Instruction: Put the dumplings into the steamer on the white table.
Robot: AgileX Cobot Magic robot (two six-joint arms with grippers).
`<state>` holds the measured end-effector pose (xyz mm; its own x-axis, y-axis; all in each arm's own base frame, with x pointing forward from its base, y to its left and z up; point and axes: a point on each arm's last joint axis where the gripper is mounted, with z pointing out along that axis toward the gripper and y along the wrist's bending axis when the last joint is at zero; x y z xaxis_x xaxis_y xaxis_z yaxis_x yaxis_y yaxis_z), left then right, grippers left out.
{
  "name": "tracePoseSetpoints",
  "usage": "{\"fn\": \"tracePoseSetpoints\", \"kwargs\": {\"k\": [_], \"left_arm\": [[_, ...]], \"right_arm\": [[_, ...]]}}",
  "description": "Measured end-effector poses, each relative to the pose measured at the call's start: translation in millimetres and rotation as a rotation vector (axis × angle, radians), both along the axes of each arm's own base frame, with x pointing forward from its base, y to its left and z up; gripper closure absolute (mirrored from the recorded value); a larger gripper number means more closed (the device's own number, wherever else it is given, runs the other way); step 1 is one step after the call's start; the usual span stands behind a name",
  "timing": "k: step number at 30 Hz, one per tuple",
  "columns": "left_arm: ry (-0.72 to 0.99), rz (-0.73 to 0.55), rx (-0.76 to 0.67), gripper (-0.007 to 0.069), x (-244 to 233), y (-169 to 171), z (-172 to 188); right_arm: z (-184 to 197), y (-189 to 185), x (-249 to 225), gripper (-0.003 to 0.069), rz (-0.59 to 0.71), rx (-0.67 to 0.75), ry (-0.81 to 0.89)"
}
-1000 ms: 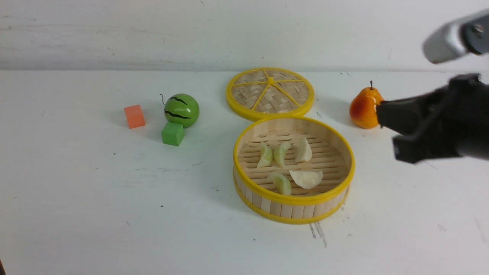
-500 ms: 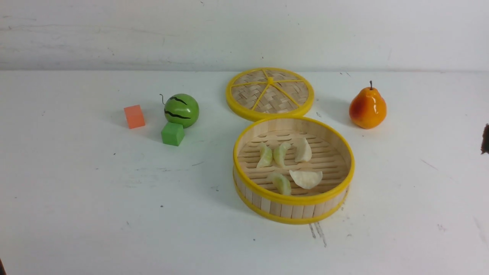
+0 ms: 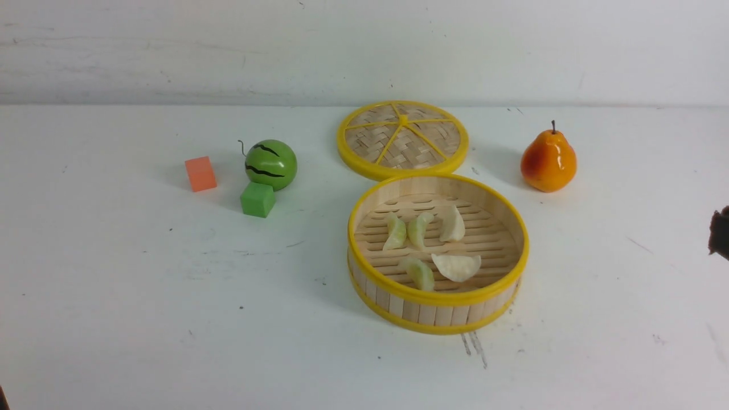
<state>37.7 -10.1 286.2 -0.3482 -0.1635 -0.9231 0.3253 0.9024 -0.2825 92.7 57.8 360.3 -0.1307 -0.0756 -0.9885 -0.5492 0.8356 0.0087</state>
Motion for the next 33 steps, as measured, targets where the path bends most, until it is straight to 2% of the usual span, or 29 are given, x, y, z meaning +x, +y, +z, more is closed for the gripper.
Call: {"fn": "tracePoseSetpoints", "kwargs": {"k": [4,8,13,14,16,20,25,33], "left_arm": [[0.001,0.0,0.001,0.0566,0,0,0],[0.003,0.001,0.001,0.0566,0,0,0],[0.003,0.001,0.001,0.0566,0,0,0],[0.003,0.001,0.001,0.0566,0,0,0],[0.003,0.001,0.001,0.0566,0,0,0],[0.003,0.001,0.001,0.0559,0,0,0],[0.004,0.001,0.001,0.0552,0,0,-1],[0.004,0.001,0.001,0.0545,0,0,-1]], "right_arm": [[-8,0,-1,0.0662,0.005,-0.016,0.025],[-40,-7,-7,0.0673,-0.032,-0.053,0.025],[-99,-31,-16,0.068,-0.253,0.042,-0.014],[-102,-32,-16,0.068,-0.263,0.044,-0.014],[-132,-43,-21,0.068,-0.387,0.071,0.007],[-167,-56,-29,0.068,-0.567,0.097,0.027],[-174,-62,-37,0.068,-0.661,0.096,0.005],[-186,-63,-40,0.068,-0.682,0.06,0.14]]}}
